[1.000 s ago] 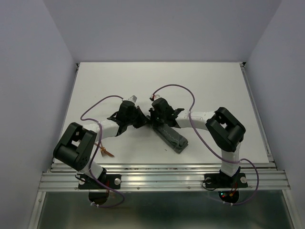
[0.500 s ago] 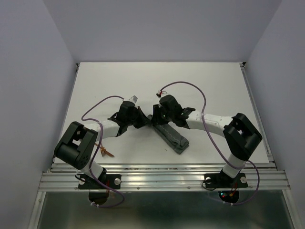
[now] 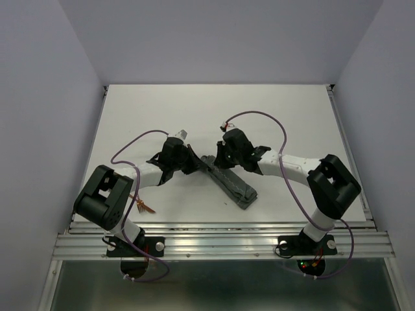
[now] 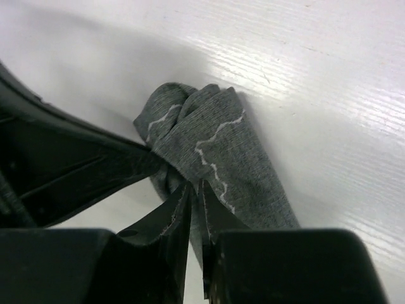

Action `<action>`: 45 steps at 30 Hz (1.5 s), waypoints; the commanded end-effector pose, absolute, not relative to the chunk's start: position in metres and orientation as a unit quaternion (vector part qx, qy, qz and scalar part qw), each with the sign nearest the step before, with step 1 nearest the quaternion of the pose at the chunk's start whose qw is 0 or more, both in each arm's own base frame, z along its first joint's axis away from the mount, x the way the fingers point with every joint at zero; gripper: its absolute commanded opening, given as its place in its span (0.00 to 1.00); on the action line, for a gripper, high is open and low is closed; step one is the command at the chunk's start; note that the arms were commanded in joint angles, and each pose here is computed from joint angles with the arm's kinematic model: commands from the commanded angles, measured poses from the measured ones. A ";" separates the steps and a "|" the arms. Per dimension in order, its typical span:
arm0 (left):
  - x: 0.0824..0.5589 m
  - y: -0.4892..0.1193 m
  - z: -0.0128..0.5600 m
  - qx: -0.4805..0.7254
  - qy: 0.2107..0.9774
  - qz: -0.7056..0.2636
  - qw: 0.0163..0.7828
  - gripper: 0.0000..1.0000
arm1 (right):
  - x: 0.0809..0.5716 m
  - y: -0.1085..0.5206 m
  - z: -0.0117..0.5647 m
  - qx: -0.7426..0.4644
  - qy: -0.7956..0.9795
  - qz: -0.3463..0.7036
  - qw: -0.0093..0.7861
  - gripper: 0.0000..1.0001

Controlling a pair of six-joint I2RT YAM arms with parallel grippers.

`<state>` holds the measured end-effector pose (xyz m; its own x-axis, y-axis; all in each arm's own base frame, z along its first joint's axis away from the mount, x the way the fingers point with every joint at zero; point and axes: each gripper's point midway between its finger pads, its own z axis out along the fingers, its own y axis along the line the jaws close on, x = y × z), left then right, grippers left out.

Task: Fold the napkin into a case and place the utensils inside
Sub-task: Grasp the top corner of the smaller rectangle folded napkin at the center of the board.

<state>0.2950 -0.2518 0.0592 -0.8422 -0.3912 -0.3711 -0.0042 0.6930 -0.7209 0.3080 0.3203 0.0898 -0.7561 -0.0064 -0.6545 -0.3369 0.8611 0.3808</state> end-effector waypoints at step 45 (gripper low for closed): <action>0.302 -0.267 0.067 -0.055 0.874 -0.406 0.263 0.00 | 0.327 0.345 0.081 -0.105 0.902 0.268 0.323 0.09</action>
<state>0.2902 -0.2583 0.0478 -0.8708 -0.3229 -0.3708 0.0485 0.6941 -0.7183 0.3184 0.3319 0.0659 -0.7898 -0.0294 -0.6127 -0.3318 0.8606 0.3864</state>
